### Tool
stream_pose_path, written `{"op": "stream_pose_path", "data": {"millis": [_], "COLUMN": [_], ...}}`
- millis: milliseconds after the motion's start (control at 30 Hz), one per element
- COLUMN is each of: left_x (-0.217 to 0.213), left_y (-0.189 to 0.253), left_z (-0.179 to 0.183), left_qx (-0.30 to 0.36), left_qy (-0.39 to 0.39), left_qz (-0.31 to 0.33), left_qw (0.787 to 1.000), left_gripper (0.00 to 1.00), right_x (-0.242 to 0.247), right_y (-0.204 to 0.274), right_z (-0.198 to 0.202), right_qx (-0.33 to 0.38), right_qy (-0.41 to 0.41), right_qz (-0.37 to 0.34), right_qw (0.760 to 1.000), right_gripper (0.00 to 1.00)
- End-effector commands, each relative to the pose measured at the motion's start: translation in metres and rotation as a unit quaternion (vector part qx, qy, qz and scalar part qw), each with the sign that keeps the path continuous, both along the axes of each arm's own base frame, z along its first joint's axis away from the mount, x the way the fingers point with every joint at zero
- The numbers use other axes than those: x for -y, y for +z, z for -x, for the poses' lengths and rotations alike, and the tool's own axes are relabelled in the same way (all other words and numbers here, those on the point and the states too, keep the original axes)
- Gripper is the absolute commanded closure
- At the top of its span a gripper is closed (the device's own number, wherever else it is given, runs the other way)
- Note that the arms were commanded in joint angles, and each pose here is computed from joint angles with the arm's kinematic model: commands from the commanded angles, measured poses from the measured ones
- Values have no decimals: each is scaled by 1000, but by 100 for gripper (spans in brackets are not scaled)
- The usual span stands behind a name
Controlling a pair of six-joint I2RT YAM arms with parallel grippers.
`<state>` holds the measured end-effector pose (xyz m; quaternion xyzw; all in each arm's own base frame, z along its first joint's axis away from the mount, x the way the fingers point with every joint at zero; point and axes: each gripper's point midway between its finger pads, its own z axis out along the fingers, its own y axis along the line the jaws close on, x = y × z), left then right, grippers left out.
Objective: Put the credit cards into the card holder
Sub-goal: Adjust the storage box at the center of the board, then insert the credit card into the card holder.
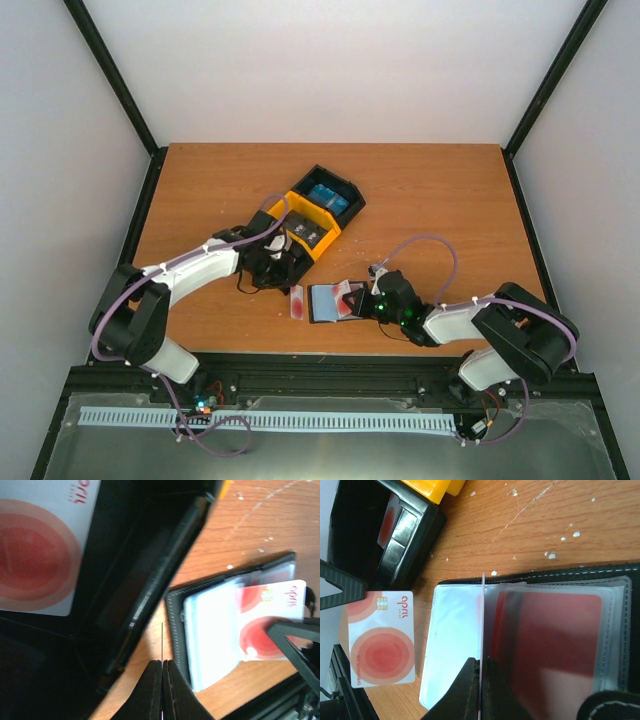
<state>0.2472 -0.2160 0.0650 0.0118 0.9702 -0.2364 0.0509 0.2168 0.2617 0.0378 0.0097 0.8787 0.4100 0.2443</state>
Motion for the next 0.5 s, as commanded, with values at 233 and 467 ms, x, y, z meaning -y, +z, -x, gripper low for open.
{"op": "stream_pose_path", "data": {"millis": [233,467], "left_x": [9,17], "left_y": [3,-12], "left_z": [32,44], "left_qx": [-60,-84], "left_qy": [3,-6], "left_qz": [36,11], "left_qw": [998,996], "left_gripper": [99,99], "right_x": [0,-3], "right_y": [-15,-16], "right_z": [8,9], "right_qx": [-23,-29], "right_qy": [-28,-40], "right_qz": [-7,-30], "right_qw": [999,998], "right_gripper": [97,95]}}
